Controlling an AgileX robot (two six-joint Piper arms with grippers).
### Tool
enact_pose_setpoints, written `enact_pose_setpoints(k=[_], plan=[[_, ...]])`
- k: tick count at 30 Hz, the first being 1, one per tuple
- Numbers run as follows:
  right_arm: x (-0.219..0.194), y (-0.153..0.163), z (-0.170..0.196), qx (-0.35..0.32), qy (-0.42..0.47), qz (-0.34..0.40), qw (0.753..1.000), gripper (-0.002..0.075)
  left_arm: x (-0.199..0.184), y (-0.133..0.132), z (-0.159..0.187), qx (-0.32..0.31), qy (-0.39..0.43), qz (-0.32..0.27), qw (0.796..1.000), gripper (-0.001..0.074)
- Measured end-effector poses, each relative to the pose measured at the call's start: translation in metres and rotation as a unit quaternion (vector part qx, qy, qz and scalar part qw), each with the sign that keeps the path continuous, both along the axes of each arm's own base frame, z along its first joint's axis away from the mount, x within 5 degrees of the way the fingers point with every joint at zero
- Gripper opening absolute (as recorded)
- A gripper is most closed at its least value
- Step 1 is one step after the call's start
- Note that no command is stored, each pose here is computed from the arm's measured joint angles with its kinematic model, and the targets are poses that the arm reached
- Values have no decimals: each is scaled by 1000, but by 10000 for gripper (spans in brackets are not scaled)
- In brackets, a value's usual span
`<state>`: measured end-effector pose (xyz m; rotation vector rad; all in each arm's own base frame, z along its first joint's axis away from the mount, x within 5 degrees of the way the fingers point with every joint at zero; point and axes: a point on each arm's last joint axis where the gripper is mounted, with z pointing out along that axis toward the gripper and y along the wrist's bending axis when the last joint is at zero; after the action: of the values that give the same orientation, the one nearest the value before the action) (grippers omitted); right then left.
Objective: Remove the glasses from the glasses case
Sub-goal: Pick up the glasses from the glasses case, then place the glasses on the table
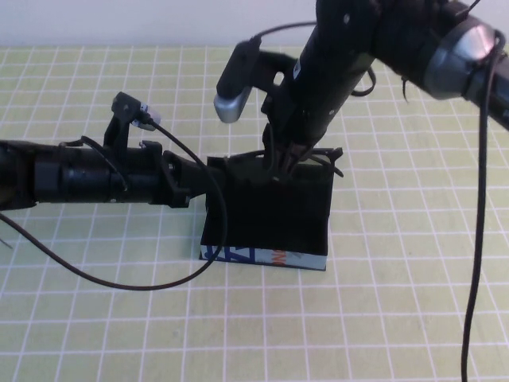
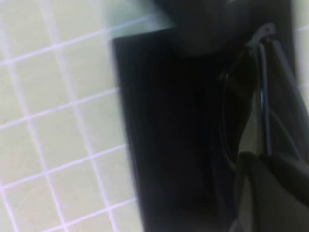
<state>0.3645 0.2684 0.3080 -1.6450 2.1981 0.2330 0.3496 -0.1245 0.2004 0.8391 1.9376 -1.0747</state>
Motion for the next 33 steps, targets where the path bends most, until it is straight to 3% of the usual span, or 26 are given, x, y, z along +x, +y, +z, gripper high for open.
enact_pose_setpoints(k=[10, 16, 23, 33], plan=[[12, -47, 40, 63, -6, -106, 992, 8, -7, 1, 17, 15, -21, -10, 1000, -4], [43, -109, 39, 115, 39, -261, 958, 8, -7, 2, 17, 19, -20, -9, 1000, -4], [65, -160, 3, 139, 77, -417, 895, 8, -6, 2, 16, 21, -19, -6, 1000, -4], [46, -164, -79, 151, 152, -486, 847, 8, -5, 3, 14, 34, -20, 0, 999, -4]])
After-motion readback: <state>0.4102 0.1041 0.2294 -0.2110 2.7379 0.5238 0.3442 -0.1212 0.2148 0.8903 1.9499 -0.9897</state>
